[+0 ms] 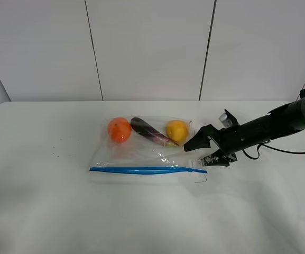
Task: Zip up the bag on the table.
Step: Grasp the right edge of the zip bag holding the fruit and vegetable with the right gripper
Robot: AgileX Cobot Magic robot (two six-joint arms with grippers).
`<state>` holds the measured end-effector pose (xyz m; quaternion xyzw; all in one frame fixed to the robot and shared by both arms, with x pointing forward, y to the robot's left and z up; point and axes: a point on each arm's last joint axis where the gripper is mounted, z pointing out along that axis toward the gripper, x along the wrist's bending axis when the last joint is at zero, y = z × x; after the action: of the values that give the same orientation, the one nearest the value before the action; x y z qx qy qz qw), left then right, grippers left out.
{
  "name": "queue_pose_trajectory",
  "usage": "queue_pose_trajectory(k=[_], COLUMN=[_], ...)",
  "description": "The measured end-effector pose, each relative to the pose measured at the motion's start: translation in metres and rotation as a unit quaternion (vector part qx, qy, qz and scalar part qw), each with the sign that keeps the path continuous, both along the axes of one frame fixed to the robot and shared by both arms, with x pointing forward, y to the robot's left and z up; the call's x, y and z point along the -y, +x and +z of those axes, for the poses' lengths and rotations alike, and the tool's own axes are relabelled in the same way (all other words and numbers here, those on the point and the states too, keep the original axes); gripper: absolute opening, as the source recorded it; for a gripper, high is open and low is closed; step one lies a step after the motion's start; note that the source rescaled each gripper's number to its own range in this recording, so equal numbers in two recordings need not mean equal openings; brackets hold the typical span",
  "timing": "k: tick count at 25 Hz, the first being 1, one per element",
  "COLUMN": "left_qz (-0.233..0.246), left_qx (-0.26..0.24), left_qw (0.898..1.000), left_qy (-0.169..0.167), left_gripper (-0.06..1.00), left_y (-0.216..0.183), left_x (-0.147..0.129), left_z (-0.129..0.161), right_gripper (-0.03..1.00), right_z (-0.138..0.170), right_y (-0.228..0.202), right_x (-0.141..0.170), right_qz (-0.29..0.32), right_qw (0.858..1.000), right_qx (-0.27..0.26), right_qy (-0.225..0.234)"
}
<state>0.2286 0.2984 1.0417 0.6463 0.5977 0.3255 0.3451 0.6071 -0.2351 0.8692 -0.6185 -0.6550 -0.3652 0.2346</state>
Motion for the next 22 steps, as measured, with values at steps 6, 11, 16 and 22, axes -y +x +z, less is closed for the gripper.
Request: queue_pose_trajectory(k=[6,11,16,22], left_qz=[0.0,0.0,0.0,0.0], left_qx=[0.0,0.0,0.0,0.0], left_qw=[1.0,1.0,1.0,1.0], left_qy=[0.0,0.0,0.0,0.0], left_gripper=[1.0,1.0,1.0,1.0], left_y=[0.0,0.0,0.0,0.0], left_x=[0.0,0.0,0.0,0.0], left_z=[0.0,0.0,0.0,0.0], right_gripper=[1.0,1.0,1.0,1.0], right_z=[-0.001,-0.001,-0.009,-0.015], right_y=[-0.001,-0.001,-0.003,-0.004], right_x=[0.0,0.0,0.0,-0.002], right_qz=[0.007,0.009,0.013,0.018], right_qw=[1.0,1.0,1.0,1.0], right_qx=[0.0,0.0,-0.014,-0.021], right_qy=[-0.005,-0.006,-0.002,0.015])
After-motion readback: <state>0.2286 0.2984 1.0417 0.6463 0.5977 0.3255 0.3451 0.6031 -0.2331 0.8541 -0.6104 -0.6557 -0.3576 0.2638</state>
